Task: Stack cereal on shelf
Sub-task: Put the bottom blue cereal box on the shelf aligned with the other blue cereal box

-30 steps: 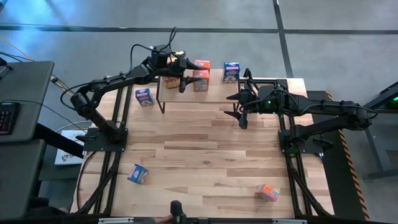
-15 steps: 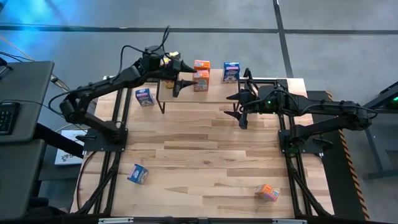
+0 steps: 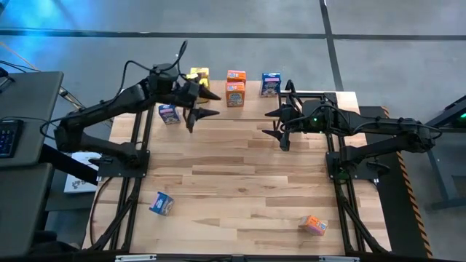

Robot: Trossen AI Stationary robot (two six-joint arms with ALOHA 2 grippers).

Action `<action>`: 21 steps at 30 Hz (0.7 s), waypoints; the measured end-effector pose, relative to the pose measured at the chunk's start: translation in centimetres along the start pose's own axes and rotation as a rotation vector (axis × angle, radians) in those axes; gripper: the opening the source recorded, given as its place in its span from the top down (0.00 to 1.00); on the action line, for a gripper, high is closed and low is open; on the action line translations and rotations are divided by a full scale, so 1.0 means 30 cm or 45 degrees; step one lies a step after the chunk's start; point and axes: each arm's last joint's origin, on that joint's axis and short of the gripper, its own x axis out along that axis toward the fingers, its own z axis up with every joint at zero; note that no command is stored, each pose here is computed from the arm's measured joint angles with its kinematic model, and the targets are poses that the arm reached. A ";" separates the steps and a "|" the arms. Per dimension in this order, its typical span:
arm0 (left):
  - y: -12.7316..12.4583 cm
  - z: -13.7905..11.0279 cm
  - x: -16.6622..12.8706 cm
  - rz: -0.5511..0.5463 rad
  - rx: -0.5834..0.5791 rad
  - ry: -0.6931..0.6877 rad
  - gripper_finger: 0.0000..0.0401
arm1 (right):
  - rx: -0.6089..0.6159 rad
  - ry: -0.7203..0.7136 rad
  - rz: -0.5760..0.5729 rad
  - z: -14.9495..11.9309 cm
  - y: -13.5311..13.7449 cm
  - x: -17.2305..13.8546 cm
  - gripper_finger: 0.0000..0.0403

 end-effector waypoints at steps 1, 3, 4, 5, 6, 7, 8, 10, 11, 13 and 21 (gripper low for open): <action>-0.015 0.005 -0.008 0.015 -0.005 0.010 0.41 | 0.000 0.000 0.000 0.000 0.000 0.000 0.30; -0.042 0.009 -0.025 0.042 -0.027 0.040 0.41 | 0.000 0.000 0.000 0.000 0.000 0.000 0.30; -0.055 0.013 -0.033 0.056 -0.032 0.050 0.41 | 0.000 0.000 0.000 0.000 0.000 0.000 0.30; -0.069 0.014 -0.042 0.067 -0.040 0.064 0.41 | 0.000 0.000 0.000 0.000 0.000 0.000 0.30; -0.082 0.016 -0.049 0.080 -0.052 0.078 0.41 | 0.000 0.000 0.000 0.000 0.000 0.000 0.30; -0.094 0.017 -0.057 0.094 -0.061 0.091 0.41 | 0.000 0.000 0.000 0.000 0.000 0.000 0.30; -0.105 0.016 -0.065 0.109 -0.075 0.109 0.41 | 0.000 0.000 0.000 0.000 0.000 0.000 0.30; -0.126 0.017 -0.080 0.135 -0.096 0.135 0.41 | 0.000 0.000 0.000 0.000 0.000 0.000 0.30; -0.136 0.017 -0.088 0.145 -0.108 0.148 0.41 | 0.000 -0.001 0.000 0.000 0.000 0.000 0.30; -0.153 0.012 -0.102 0.168 -0.132 0.186 0.41 | 0.001 -0.007 -0.001 0.002 0.000 0.000 0.30; -0.204 -0.016 -0.122 0.280 -0.351 0.331 0.41 | 0.001 -0.010 0.018 0.002 0.001 0.000 0.30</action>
